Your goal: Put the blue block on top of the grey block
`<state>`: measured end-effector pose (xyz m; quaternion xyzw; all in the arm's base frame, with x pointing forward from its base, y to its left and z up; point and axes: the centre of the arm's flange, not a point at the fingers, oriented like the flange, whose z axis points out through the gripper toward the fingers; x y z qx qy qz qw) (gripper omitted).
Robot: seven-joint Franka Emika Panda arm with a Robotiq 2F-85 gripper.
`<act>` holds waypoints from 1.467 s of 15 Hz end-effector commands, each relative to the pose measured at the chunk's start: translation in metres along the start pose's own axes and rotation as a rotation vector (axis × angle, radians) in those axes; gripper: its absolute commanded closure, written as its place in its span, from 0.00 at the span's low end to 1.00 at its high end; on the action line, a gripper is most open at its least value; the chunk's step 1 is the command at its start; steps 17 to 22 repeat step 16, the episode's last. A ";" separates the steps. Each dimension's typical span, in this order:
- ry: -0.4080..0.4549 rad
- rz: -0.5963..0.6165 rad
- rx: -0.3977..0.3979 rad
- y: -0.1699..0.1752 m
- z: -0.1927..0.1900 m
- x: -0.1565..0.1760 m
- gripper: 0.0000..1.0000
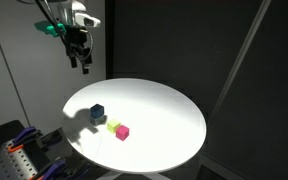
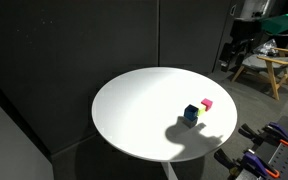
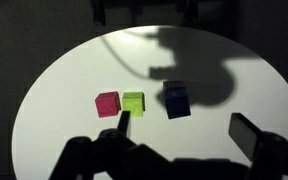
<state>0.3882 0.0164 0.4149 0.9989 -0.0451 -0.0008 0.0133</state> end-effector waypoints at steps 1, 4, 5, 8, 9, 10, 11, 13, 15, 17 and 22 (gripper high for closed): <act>0.000 -0.047 0.017 0.006 -0.009 -0.017 0.00; -0.002 -0.080 0.017 0.009 -0.011 -0.021 0.00; -0.002 -0.089 0.018 0.010 -0.011 -0.022 0.00; 0.000 -0.072 0.003 0.005 -0.005 -0.013 0.00; 0.000 -0.074 0.003 0.005 -0.005 -0.014 0.00; 0.000 -0.074 0.003 0.005 -0.005 -0.014 0.00; 0.000 -0.074 0.003 0.006 -0.005 -0.014 0.00; 0.000 -0.075 0.003 0.006 -0.005 -0.014 0.00; 0.000 -0.075 0.003 0.006 -0.005 -0.014 0.00; 0.001 -0.075 0.003 0.006 -0.005 -0.014 0.00; 0.001 -0.075 0.003 0.006 -0.005 -0.014 0.00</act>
